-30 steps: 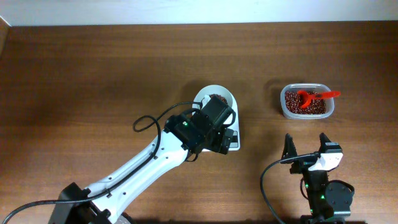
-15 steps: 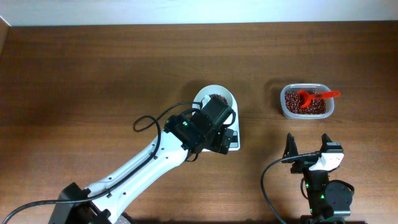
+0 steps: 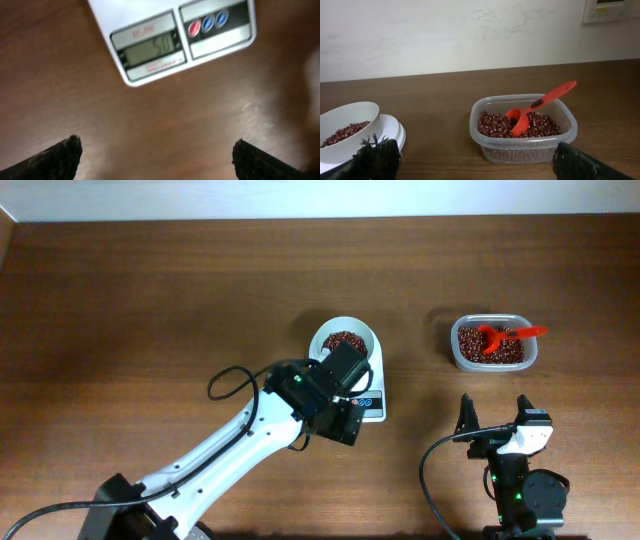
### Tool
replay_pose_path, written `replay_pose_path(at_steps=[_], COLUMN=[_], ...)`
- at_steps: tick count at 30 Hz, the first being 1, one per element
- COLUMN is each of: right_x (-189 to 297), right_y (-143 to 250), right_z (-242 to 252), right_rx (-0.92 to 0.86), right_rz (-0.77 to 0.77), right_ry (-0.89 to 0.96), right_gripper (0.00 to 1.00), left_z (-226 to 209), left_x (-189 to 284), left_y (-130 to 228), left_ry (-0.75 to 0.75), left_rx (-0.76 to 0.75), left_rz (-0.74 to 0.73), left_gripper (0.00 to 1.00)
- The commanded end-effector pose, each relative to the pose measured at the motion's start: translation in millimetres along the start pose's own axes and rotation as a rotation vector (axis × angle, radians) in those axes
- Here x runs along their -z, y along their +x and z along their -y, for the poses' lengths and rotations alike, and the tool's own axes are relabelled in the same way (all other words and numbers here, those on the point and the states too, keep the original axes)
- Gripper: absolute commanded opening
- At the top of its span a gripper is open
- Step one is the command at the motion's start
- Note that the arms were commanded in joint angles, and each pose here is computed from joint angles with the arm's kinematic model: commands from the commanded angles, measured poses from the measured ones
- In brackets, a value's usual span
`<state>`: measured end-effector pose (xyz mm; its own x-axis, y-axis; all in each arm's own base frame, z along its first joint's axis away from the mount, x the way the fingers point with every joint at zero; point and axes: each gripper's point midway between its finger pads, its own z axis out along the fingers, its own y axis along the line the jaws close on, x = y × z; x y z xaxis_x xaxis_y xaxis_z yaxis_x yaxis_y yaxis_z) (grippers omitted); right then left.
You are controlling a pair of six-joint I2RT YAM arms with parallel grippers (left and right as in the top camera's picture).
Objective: Scoop item into bowl and weigh 50g on scale
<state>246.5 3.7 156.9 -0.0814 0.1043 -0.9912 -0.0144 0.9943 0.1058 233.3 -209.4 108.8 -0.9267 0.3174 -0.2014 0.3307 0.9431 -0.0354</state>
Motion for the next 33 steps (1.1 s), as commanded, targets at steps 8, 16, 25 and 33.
replay_pose_path(at_steps=[8,16,25,33], right_x=[0,0,0,0], right_y=[4,4,4,4], right_z=[0,0,0,0], right_rx=[-0.001,-0.001,-0.001,-0.001], right_rz=[-0.013,-0.013,-0.013,-0.013], right_ry=[0.004,0.004,0.004,0.004], right_gripper=[0.99,0.99,0.99,0.99], left_z=[-39,-40,-63,-109], left_x=[10,6,120,164], left_y=[3,-25,-57,-37], left_ry=[0.014,0.051,0.062,0.138], left_rx=[0.126,0.15,0.224,0.369], left_rz=[0.077,0.254,0.738,1.183], left_gripper=[0.99,0.98,0.98,0.99])
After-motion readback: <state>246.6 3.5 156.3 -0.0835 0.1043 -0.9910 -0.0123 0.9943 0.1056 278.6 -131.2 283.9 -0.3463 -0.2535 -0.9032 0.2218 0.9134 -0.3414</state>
